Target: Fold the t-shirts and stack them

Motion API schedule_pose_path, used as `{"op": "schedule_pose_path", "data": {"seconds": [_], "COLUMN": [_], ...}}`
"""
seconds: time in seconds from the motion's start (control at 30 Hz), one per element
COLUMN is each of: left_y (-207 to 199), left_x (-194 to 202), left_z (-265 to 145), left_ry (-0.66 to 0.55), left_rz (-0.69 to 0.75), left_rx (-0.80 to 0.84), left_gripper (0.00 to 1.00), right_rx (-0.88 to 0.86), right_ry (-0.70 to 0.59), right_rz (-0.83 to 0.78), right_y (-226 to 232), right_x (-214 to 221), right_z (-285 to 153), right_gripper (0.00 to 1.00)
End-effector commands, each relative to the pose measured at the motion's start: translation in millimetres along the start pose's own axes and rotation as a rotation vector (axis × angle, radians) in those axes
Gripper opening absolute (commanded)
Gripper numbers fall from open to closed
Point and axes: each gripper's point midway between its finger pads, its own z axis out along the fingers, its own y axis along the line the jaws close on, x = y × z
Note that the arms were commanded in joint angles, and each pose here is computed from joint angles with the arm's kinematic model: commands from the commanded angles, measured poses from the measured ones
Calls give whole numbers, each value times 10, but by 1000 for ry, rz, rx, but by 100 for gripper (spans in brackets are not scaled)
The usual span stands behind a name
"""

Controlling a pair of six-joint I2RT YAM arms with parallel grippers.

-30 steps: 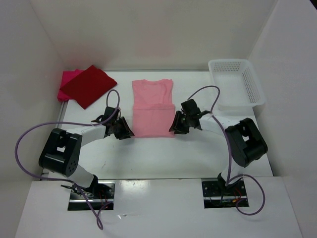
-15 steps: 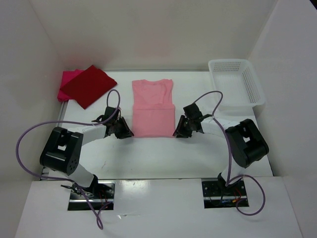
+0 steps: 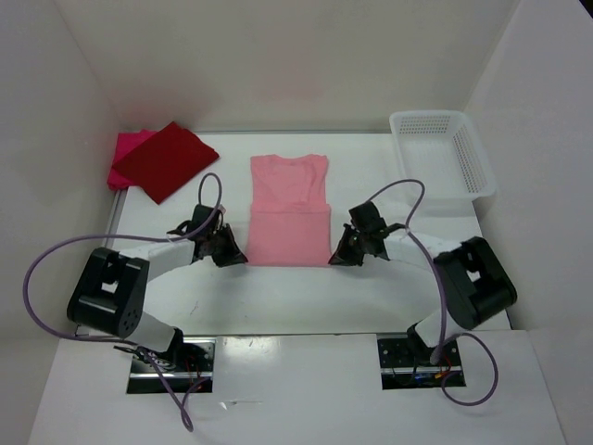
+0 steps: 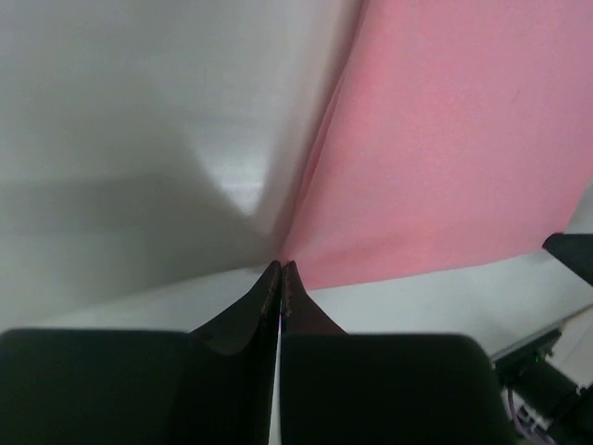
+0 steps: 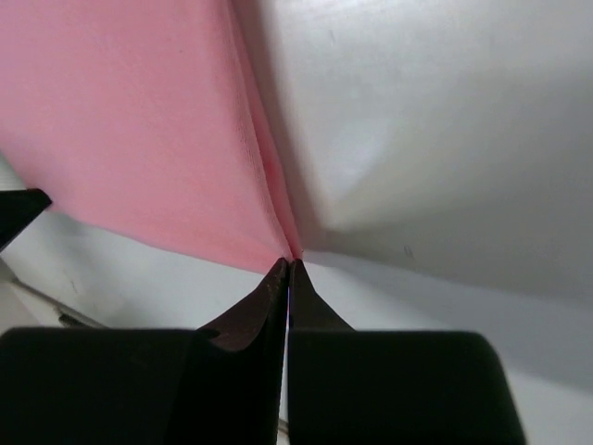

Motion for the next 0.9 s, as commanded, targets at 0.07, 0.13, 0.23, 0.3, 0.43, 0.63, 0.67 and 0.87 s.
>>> {"op": "schedule_pose_path", "data": {"seconds": [0.07,0.13,0.23,0.3,0.43,0.63,0.67,0.87], "left_y": [173,77,-87,-159,-432,-931,-964,-1147], "left_x": [487,570,662,648,252,-768,-879,-1705], "left_z": [-331,-496,-751,-909,-1144,-977,-908,-422], "left_ry": [129,121,126,112,35,-115,-128,-205], "left_rz": [1,-9,-46,-39,9,60,71,106], "left_rx": [-16,30,92,105,142,183,178,135], "left_gripper": [0,0,0,0,0,0,0,0], "right_rx": [-7,-48,-94,-100,-157,-162,-115,-86], "right_ry": [1,29,65,68,-61,-213,-210,-306], "right_rz": [85,95,122,127,61,-36,-28,-65], "right_y": [-205,-156,-57,2,394,645,584,684], "right_x": [341,519,755,773,230,-906,-1055,-1985], "right_z": [-385,-552,-762,-893,-1223,-1255,-1077,-712], "right_gripper": [0,0,0,0,0,0,0,0]}}
